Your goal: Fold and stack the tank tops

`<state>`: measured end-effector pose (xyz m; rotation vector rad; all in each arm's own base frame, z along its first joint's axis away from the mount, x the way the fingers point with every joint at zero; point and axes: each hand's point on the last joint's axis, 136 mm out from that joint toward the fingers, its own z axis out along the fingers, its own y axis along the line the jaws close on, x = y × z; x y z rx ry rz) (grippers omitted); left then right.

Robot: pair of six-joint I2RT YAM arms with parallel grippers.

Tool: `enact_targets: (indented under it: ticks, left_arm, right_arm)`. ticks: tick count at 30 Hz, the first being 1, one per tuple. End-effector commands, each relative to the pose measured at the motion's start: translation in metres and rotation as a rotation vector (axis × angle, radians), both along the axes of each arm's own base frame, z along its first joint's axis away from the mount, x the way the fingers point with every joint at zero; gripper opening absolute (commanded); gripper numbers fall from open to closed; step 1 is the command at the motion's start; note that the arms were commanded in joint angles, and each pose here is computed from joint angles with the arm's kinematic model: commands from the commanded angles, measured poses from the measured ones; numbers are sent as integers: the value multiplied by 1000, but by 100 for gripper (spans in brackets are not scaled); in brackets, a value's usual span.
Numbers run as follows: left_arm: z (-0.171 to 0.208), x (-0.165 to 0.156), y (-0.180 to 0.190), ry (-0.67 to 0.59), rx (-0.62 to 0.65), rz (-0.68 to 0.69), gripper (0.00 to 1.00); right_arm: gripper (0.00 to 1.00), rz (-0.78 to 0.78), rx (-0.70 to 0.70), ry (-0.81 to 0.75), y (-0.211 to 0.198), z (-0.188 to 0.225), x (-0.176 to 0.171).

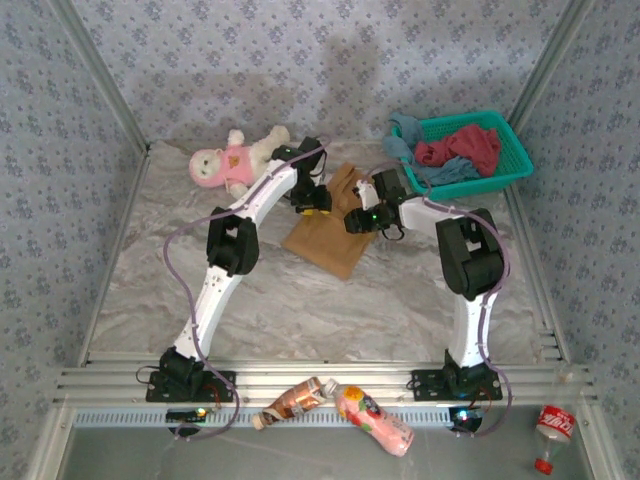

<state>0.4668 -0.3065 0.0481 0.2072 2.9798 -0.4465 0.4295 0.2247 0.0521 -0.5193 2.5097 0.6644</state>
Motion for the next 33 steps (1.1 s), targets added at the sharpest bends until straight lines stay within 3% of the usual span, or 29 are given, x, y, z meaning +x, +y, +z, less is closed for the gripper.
enact_targets:
  ticks: [1,8,15,24,30,33]
  left_arm:
    - [45,-7,20,-50,49,-15,50]
    - [51,-57,51,27,103,-8,52]
    - [14,-106,65,154,40,45,52]
    - [-20,-109,79,173,98,94,52]
    - [-32,-103,80,172,104,113,50]
    - [-33,-100,79,166,105,111,45]
  right_arm:
    - [48,58,-10,-151,7,34,-5]
    - [57,263,-53,-228,34,24,-74]
    - [62,376,-212,-338,46,1,-115]
    - [60,477,-400,-422,47,-21,-124]
    - [55,489,-448,-404,49,-33,-131]
    - [50,475,-482,-406,49,-41,-131]
